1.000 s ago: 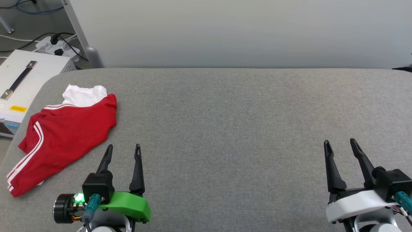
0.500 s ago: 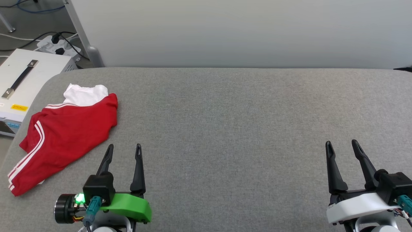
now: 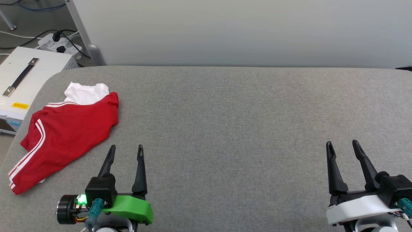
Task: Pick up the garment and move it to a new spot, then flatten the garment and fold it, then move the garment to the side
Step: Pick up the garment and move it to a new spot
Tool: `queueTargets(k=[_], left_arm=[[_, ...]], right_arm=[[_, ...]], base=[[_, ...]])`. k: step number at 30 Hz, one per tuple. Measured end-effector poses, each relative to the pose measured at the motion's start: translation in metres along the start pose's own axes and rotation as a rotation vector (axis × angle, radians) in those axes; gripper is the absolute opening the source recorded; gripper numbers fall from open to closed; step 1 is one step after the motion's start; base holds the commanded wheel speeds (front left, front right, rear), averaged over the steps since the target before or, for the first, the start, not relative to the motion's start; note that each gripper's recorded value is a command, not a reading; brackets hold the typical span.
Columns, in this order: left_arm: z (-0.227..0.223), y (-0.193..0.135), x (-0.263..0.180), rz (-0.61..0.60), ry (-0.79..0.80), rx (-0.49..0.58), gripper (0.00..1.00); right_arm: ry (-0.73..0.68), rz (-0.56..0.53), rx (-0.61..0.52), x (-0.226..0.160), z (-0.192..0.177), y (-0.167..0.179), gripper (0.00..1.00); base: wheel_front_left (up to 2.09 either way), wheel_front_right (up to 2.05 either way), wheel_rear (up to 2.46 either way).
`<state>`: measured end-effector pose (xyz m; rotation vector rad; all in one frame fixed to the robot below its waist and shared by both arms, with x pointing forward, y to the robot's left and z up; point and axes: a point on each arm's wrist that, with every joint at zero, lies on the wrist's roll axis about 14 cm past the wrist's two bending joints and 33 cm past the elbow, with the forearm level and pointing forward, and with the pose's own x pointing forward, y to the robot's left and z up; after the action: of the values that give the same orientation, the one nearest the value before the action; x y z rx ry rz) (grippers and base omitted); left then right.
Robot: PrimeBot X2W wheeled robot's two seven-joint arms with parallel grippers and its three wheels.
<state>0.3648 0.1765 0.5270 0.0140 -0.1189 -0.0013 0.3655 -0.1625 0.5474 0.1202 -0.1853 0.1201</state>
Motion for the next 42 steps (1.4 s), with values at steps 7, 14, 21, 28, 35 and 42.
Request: queueTargets(k=[7,14,21,28,35,42], left_arm=[[-0.002,0.004,-0.002,0.019,-0.002,-0.001,1.00],[-0.002,0.029,-0.009,0.101,-0.008,0.001,1.00],[0.000,0.068,-0.026,0.232,-0.013,-0.007,1.00],[-0.001,0.104,-0.052,0.364,0.000,-0.009,1.00],[-0.003,0.137,-0.082,0.501,0.014,-0.025,1.00],[-0.004,0.158,-0.106,0.589,0.031,-0.011,1.00]], right_arm=[[0.007,0.014,0.005,-0.001,-0.005,0.005,1.00],[0.012,0.079,0.017,0.009,-0.012,0.025,1.00],[0.023,0.173,0.032,0.023,-0.021,0.055,1.00],[0.037,0.298,0.031,0.034,-0.031,0.096,1.00],[0.034,0.401,0.045,0.045,-0.036,0.131,1.00],[0.043,0.475,0.059,0.051,-0.044,0.157,1.00]], base=[[0.00,0.00,0.00],[0.00,0.00,0.00],[0.00,0.00,0.00],[0.00,0.00,0.00],[0.00,0.00,0.00],[0.00,0.00,0.00]])
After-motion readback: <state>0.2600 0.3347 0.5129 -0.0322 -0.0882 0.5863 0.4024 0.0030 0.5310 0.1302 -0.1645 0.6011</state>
